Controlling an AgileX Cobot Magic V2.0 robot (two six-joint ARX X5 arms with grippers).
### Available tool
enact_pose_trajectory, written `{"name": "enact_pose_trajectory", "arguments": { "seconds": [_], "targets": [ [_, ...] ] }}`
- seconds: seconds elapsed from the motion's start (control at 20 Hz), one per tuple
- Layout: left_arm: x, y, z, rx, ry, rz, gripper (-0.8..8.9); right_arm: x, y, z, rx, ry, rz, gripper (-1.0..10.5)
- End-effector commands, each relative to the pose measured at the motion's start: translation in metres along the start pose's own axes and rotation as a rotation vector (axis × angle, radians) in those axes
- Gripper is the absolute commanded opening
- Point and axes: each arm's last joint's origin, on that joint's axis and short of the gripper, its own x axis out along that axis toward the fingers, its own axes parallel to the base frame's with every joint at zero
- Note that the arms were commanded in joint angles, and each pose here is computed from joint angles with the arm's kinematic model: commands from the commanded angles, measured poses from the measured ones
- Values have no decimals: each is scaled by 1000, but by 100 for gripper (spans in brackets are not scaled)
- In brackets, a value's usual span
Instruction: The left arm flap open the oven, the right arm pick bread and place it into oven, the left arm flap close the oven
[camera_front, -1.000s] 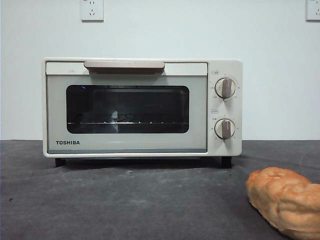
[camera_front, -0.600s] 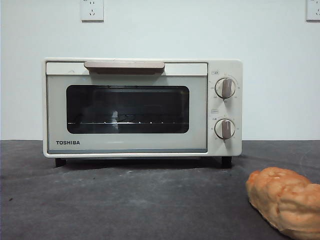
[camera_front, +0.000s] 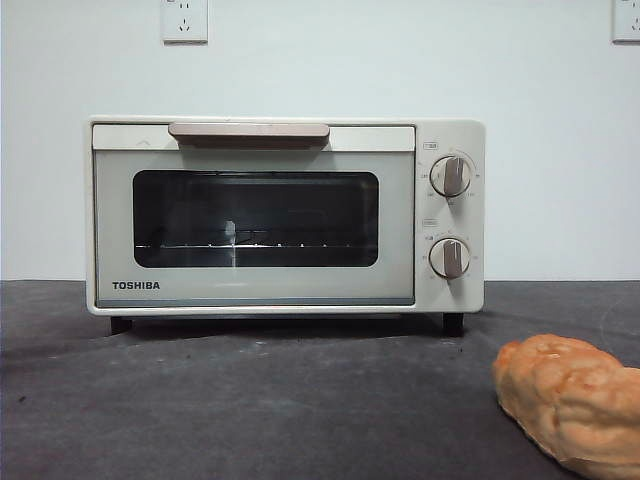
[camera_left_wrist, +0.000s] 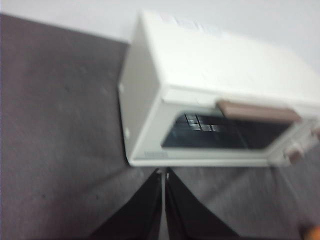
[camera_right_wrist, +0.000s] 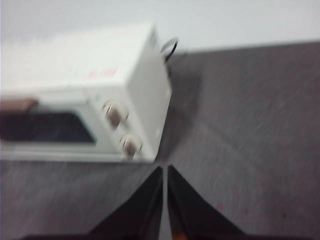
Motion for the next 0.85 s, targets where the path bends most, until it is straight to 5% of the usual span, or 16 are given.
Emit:
{"name": "enact_pose_trajectory", "arguments": {
  "seconds": [0.05, 0.35, 0.7, 0.75, 0.85],
  "targets": [
    [1, -4, 11, 81, 68, -52, 16, 1, 2, 11, -67, 102, 20, 11],
    [4, -8, 19, 106, 208, -128, 16, 7, 3, 16, -89, 297, 46, 11],
    [2, -9, 19, 113, 227, -134, 16, 8, 2, 15, -81, 328, 54, 12],
    [2, -9, 19, 113, 227, -134, 16, 8, 2, 15, -80, 328, 54, 32],
    [2, -9, 19, 113, 227, -134, 16, 8, 2, 15, -65, 328, 51, 327]
  ]
}}
